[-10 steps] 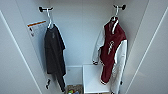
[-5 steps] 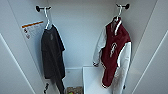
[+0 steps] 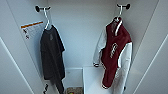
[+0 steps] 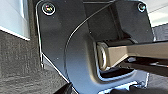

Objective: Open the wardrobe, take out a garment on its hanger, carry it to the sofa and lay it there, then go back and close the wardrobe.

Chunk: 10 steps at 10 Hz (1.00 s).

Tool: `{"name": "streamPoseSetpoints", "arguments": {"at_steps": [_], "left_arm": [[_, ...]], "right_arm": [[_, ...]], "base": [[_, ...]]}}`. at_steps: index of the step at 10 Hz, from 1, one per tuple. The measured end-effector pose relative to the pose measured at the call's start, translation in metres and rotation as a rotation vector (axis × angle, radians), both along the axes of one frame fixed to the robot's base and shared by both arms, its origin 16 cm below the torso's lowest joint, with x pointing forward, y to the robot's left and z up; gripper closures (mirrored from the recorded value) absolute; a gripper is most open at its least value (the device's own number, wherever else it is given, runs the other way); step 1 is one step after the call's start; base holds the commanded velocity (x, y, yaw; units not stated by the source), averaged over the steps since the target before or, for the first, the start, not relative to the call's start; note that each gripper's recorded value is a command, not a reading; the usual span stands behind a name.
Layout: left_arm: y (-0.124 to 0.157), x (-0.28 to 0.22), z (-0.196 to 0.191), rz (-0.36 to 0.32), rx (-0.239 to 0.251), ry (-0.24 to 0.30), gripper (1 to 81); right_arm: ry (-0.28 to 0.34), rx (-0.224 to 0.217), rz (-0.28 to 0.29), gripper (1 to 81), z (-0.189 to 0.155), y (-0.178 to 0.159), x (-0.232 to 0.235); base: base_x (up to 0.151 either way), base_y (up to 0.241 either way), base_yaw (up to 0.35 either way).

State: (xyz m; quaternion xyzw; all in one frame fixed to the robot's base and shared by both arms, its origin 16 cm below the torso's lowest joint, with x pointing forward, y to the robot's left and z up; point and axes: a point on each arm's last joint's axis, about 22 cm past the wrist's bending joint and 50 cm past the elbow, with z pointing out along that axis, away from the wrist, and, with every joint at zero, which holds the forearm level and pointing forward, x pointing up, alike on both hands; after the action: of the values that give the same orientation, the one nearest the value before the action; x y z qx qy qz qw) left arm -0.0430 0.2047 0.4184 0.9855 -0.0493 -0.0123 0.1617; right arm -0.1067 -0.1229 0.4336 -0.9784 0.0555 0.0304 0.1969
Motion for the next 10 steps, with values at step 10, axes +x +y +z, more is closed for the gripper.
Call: {"name": "streamPoseSetpoints", "arguments": {"at_steps": [10], "left_arm": [[0.013, -0.013, -0.004, 0.077, 0.075, 0.076, 1.0]], "right_arm": [[-0.003, 0.0, 0.005, 1.0, 0.0, 0.0, 0.0]], "base": [[0.0, 0.0, 0.0]]}}
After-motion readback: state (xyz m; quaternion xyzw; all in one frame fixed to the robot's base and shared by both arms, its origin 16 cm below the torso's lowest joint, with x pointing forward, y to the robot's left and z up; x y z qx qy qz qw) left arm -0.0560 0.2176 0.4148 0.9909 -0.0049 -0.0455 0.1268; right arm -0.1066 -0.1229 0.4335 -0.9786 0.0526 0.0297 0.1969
